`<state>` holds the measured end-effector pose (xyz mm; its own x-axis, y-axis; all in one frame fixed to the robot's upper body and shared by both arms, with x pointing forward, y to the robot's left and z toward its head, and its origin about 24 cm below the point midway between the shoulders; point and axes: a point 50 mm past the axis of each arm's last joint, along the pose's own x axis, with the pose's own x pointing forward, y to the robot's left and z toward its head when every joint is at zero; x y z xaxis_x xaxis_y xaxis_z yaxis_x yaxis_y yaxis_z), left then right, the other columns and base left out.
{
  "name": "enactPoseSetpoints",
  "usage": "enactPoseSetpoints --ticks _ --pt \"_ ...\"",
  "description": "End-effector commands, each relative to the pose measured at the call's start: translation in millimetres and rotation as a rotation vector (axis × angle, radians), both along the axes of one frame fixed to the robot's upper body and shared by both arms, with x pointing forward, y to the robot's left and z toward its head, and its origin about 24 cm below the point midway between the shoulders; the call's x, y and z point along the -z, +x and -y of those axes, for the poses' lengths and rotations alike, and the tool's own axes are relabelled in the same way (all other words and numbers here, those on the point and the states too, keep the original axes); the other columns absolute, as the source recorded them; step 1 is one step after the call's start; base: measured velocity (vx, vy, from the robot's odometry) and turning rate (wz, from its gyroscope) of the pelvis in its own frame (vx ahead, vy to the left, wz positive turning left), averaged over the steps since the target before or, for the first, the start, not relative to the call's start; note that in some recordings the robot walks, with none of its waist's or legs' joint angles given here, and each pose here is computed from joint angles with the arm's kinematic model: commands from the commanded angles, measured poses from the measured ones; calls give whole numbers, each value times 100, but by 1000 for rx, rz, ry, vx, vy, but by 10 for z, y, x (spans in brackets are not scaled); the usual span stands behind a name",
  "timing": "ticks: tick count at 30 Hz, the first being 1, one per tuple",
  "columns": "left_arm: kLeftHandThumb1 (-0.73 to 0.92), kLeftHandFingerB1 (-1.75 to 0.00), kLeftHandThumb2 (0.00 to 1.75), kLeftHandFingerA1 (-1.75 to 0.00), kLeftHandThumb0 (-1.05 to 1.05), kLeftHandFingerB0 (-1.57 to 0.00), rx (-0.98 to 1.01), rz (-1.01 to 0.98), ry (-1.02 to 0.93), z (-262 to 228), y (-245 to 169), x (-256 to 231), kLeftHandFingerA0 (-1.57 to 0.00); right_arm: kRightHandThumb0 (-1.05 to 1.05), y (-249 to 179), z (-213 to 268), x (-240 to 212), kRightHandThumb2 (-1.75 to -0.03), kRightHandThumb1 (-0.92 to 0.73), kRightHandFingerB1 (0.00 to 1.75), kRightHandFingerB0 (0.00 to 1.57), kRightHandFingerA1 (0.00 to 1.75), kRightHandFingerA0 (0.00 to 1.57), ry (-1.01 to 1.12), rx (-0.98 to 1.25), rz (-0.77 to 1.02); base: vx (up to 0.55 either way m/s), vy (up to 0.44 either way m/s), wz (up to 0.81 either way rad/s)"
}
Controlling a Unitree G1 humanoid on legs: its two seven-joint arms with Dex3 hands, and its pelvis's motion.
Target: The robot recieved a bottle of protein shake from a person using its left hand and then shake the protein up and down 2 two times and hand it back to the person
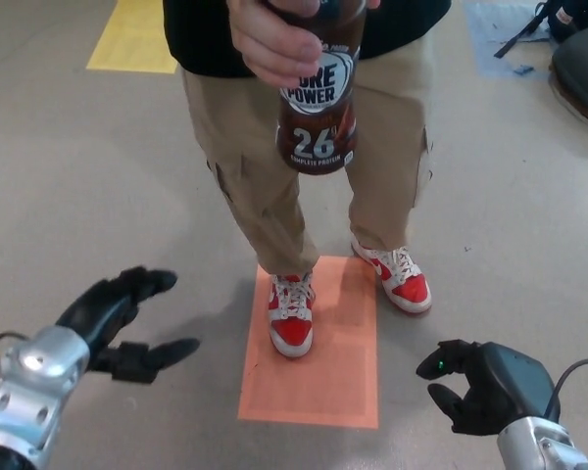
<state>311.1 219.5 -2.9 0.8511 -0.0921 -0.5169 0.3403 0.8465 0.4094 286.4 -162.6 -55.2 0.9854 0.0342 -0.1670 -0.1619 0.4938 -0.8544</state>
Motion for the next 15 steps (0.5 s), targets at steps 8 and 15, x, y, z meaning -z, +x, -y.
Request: enactPoseSetpoints --ticks 8,15 --pt "50 -22 56 -34 -59 -7 30 248 377 -408 -265 228 -26 -37 220 57 -199 -82 -66 52 89 83 99 -5 24 33 0 0 0" --pt "34 -49 91 -46 -34 0 40 223 411 -420 -255 256 -1 -39 228 43 -209 -84 -66 53 89 83 102 -6 13 39 0 0 0"
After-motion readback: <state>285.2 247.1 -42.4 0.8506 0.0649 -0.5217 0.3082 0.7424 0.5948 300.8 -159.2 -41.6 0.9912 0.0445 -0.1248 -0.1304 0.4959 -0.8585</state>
